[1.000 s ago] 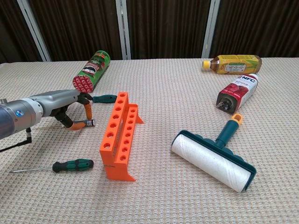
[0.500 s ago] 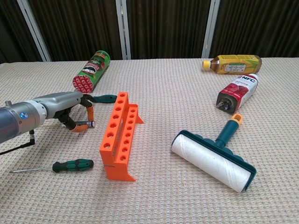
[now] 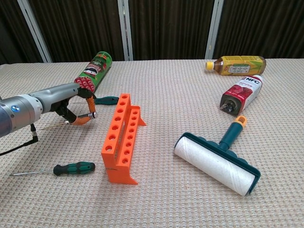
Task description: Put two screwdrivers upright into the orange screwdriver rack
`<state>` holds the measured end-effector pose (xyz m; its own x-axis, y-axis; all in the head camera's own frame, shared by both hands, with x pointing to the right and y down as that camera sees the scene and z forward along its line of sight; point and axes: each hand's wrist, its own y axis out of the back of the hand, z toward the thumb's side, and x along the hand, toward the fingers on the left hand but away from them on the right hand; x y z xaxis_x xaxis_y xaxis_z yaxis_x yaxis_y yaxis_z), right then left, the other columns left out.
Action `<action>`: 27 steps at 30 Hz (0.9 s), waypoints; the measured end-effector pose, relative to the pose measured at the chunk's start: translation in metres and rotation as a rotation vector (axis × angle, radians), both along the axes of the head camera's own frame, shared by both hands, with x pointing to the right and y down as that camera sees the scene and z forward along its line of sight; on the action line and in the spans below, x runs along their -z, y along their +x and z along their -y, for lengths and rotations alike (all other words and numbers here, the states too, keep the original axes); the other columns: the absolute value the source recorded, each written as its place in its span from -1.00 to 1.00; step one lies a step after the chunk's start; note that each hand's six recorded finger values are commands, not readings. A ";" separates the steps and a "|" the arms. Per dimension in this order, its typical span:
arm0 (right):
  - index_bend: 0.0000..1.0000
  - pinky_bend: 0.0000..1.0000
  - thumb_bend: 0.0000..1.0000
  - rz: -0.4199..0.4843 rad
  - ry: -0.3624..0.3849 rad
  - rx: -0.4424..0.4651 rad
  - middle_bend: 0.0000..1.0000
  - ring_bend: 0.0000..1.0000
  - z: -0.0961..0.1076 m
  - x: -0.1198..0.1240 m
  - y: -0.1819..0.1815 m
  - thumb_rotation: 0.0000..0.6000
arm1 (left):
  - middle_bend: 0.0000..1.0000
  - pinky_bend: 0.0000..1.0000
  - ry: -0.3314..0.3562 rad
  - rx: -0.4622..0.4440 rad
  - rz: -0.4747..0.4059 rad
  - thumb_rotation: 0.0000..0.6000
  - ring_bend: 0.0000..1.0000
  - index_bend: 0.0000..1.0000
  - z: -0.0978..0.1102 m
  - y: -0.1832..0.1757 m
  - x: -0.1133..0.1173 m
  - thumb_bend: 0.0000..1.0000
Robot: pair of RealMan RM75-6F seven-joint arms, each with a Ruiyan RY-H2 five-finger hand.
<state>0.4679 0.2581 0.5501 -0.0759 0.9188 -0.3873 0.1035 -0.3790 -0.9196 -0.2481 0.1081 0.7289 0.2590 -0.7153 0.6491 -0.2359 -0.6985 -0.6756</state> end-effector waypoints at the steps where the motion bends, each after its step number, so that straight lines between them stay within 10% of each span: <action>1: -1.00 -1.00 -1.00 0.001 0.000 0.000 -1.00 -1.00 0.000 0.000 0.000 1.00 | -0.74 -1.00 0.004 0.010 -0.015 1.00 -1.00 0.14 0.002 0.000 0.003 -0.09; 16: -1.00 -1.00 -1.00 0.017 0.001 0.006 -1.00 -1.00 0.001 -0.001 0.000 1.00 | -0.67 -1.00 -0.063 0.346 -0.642 1.00 -1.00 0.16 0.028 0.003 0.079 0.00; 27: -1.00 -1.00 -1.00 0.018 0.001 -0.003 -1.00 -1.00 0.000 -0.001 0.003 1.00 | -0.66 -0.99 -0.097 0.366 -0.986 1.00 -1.00 0.18 0.038 0.022 0.113 0.00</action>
